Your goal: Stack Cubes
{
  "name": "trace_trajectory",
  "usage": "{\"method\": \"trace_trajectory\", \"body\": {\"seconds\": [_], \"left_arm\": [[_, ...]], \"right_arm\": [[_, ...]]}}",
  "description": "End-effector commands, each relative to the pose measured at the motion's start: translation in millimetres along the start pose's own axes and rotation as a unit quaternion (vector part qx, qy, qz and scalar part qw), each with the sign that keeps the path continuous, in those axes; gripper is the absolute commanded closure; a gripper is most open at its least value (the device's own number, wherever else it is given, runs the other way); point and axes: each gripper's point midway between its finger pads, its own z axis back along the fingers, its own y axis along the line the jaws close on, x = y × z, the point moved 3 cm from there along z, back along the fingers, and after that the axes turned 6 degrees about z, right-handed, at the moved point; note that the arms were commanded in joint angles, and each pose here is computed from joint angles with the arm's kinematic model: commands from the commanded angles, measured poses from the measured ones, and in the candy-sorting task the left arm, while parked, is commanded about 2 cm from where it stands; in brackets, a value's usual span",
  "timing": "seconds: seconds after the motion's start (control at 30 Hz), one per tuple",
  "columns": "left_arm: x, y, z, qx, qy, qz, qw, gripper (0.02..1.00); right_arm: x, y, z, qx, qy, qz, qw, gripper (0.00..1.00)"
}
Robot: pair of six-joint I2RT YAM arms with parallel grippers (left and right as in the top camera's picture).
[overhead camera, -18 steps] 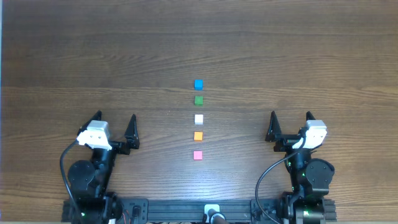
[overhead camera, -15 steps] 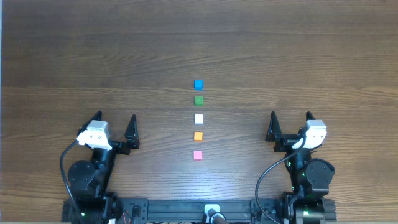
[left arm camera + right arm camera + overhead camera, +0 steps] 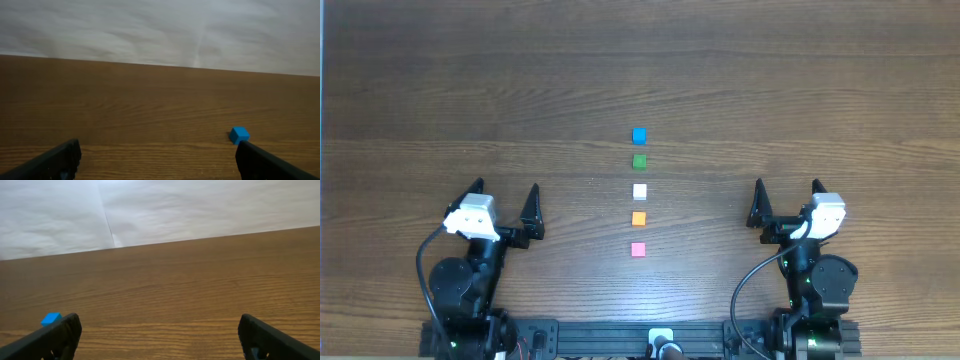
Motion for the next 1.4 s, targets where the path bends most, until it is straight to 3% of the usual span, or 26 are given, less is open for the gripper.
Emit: {"method": "trace_trajectory", "body": {"seconds": [0.03,0.63,0.77,0.97,1.13,1.27,1.4], "left_arm": [[-1.9,-1.2,-0.3,-0.005,0.001,-0.008,1.0,0.02],[-2.3,-5.2,-0.4,-0.014,0.002,0.012,1.0,0.02],[16.1,-35.6,4.3,-0.084,0.018,0.045,0.995,0.023],[68.1,-113.6,20.0,-0.256,0.13,0.07,0.955,0.02],[96.7,-165.0,18.8,-0.309,0.253,0.074,0.914,0.023],[88.5,-188.6,-0.2,-0.252,0.348,0.113,0.896,0.025],[37.8,-206.9,-11.0,-0.171,0.449,0.133,0.867,0.02]], "right_arm": [[-1.5,-0.2,0.2,0.001,0.0,-0.002,1.0,0.007],[-1.5,-0.2,0.2,0.001,0.0,-0.002,1.0,0.009],[-1.5,-0.2,0.2,0.001,0.0,-0.002,1.0,0.009],[-1.5,-0.2,0.2,0.001,0.0,-0.002,1.0,0.007],[-1.5,-0.2,0.2,0.001,0.0,-0.002,1.0,0.007],[-1.5,-0.2,0.2,0.001,0.0,-0.002,1.0,0.009],[-1.5,-0.2,0.2,0.001,0.0,-0.002,1.0,0.009]]}}
